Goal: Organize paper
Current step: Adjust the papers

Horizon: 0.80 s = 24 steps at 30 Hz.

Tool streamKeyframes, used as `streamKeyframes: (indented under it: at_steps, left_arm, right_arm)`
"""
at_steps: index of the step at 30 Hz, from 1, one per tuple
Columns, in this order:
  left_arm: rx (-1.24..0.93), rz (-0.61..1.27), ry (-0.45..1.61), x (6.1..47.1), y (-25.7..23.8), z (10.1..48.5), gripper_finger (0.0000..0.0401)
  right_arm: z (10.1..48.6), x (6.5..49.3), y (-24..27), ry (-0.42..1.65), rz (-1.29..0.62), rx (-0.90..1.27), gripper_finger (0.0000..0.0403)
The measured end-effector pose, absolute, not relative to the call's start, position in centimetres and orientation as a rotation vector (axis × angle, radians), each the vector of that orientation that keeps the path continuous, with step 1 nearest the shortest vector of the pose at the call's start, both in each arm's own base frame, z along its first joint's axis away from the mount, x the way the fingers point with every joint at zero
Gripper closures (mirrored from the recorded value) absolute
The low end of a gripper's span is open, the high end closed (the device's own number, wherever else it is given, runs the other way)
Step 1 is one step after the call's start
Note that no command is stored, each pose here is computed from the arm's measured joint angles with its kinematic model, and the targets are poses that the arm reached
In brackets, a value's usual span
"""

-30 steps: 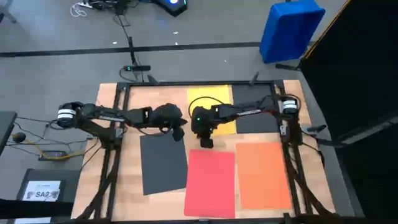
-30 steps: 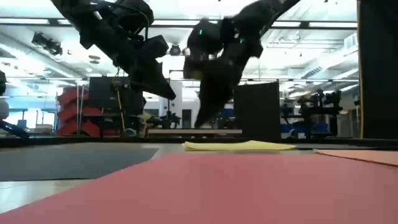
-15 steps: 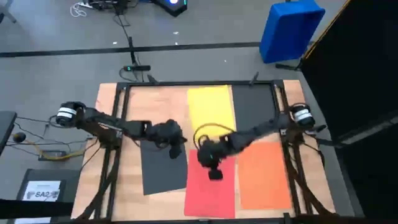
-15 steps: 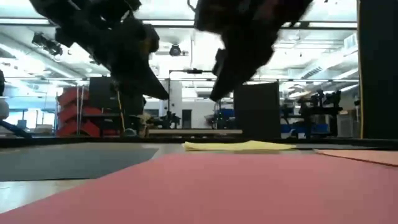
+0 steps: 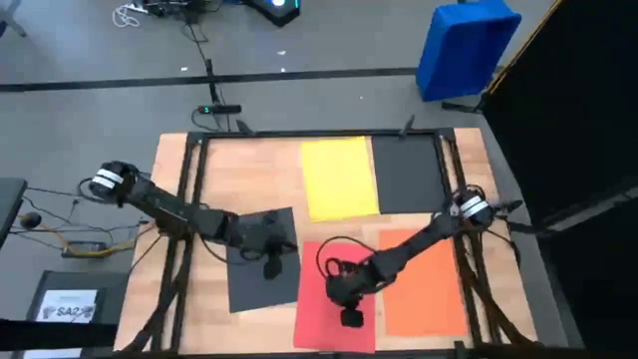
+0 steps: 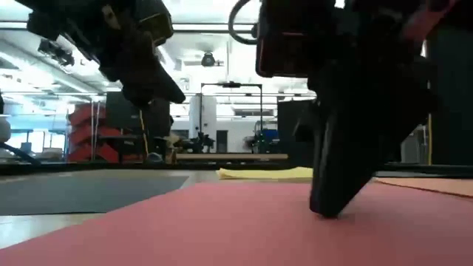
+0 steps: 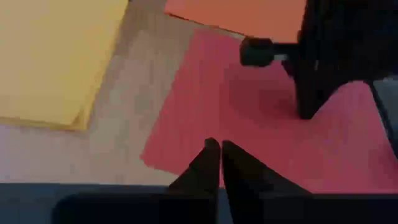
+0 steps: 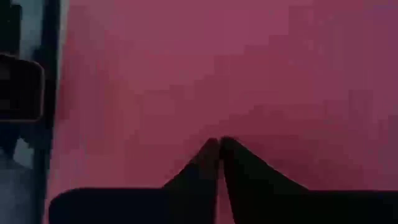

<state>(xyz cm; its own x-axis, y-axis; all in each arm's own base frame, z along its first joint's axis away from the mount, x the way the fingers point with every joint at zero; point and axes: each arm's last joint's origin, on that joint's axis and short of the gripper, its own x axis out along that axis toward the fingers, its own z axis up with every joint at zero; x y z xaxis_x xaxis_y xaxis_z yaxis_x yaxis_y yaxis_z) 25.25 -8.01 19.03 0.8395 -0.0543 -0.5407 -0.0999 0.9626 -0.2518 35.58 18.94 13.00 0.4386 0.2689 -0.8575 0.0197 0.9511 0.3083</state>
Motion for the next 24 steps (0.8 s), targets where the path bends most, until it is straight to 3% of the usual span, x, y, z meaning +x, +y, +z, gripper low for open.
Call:
streamKeyframes:
  at_steps: [24]
  left_arm:
    - [-0.266, 0.027, 0.575, 25.2, -8.2, 19.0, 0.0401]
  right_arm:
    - [12.6, 35.7, 14.4, 1.288, 0.225, 0.142, 0.0403]
